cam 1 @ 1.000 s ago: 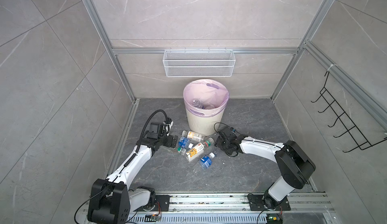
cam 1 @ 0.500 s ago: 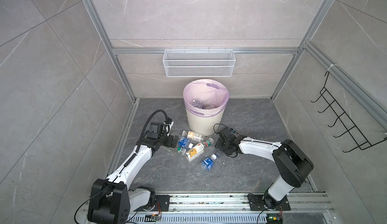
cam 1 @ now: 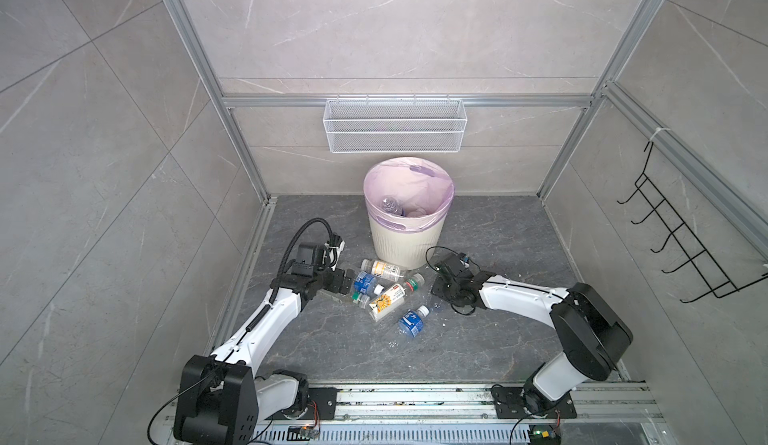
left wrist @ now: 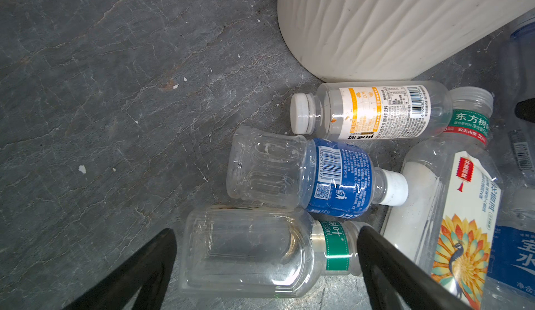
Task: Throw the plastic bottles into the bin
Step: 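Lift the Ganten bottle with the right gripper toward the bin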
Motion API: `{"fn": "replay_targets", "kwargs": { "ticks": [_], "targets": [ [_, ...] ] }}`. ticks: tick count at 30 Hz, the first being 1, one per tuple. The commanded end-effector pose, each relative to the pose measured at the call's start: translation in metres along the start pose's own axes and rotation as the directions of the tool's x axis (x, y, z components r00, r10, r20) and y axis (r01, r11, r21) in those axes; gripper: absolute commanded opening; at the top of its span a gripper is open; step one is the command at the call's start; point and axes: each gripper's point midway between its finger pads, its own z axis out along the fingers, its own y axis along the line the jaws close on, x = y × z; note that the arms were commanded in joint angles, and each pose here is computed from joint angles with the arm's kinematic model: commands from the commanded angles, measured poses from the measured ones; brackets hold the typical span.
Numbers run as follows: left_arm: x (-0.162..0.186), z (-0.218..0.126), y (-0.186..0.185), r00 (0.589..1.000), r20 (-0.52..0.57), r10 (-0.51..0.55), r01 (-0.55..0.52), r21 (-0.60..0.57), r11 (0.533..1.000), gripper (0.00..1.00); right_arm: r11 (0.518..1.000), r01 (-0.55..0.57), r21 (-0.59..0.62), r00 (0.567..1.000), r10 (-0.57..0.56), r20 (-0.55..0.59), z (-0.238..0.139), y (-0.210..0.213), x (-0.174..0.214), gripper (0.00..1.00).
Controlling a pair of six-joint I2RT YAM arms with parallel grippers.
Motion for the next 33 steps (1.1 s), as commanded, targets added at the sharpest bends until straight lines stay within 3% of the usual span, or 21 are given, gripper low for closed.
{"fn": "replay_targets", "kwargs": {
  "ticks": [1,14,23,33],
  "targets": [
    [-0.005,-0.005,-0.002,1.0,0.022,0.005,-0.005,0.018,1.0,1.0,0.998,0.068,0.001,0.996,-0.068,0.063,-0.016,-0.004,-0.01,0.53],
    [-0.003,-0.005,-0.01,1.0,0.019,0.024,-0.025,0.065,0.998,0.99,0.941,0.31,-0.135,0.934,-0.275,0.229,-0.073,0.001,-0.011,0.5],
    [-0.002,-0.004,-0.01,1.0,0.015,0.024,-0.025,0.066,0.998,1.0,0.867,0.484,-0.119,0.828,-0.41,0.382,-0.119,0.009,-0.002,0.54],
    [-0.002,-0.005,-0.011,0.999,0.016,0.028,-0.029,0.069,0.997,1.0,0.821,0.566,-0.066,0.701,-0.438,0.562,-0.179,0.03,-0.007,0.55]
  ]
}}
